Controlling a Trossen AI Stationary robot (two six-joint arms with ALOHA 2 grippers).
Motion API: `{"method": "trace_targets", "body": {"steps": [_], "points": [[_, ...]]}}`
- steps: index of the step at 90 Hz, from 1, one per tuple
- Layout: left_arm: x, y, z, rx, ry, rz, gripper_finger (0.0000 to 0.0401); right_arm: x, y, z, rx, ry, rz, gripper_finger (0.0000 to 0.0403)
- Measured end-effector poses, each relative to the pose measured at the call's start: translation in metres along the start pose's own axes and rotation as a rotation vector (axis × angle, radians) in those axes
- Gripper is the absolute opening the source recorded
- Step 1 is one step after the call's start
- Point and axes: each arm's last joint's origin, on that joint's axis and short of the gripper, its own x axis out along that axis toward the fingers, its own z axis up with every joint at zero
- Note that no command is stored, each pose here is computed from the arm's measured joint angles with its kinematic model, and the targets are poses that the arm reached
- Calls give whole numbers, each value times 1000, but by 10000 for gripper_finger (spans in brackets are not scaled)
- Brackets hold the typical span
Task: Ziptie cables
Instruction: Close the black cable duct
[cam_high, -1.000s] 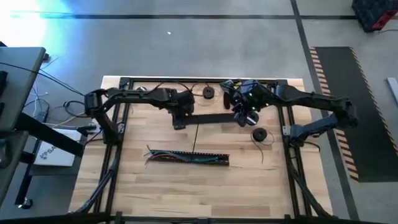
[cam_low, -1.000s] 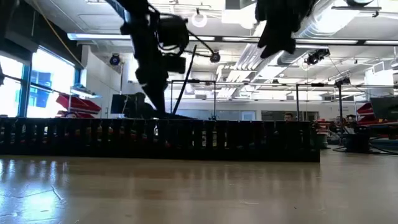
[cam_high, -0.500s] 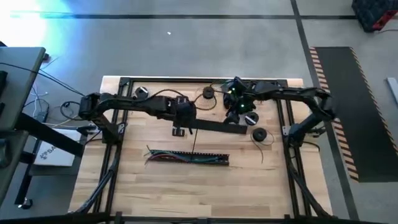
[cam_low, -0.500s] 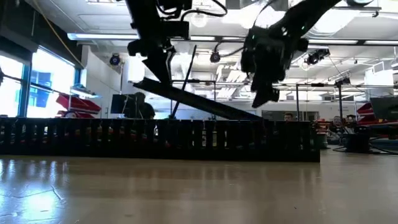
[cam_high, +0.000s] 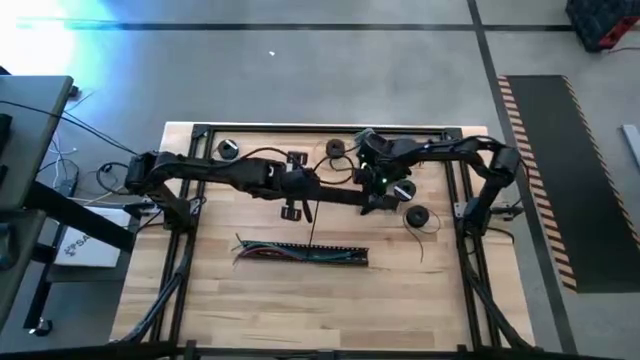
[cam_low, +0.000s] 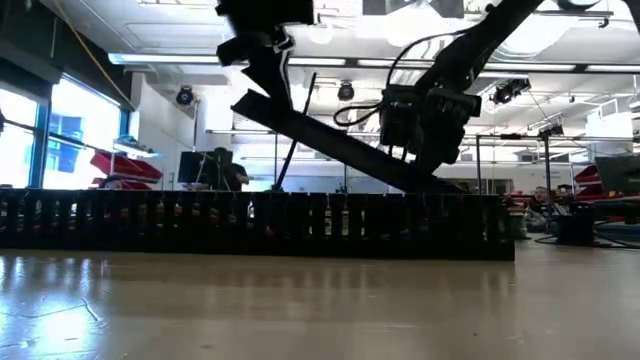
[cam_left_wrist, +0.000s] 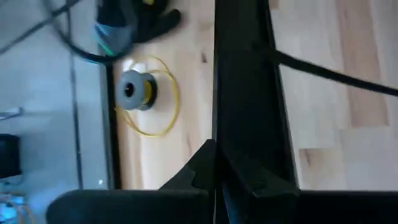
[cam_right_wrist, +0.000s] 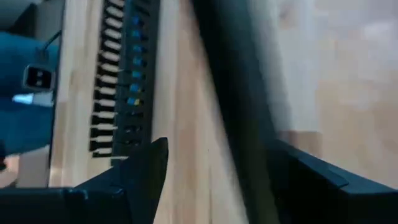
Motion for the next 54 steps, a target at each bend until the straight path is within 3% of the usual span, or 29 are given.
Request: {"method": "trace_targets", "body": {"steps": [21,29,44,54], "points": [[-11,11,6,-100,-6,82,2,5,7,2,39,16,12,23],[-20,21,7,-244,-13,51,11,5,14,4,60,61,-77,16],[-45,53,8,-632,-31,-91,50,-5,36,15,-21,92,-390,7],[-67,74,1,-846,-87,-102,77,-9,50,18,-78,112,-635,6]]}}
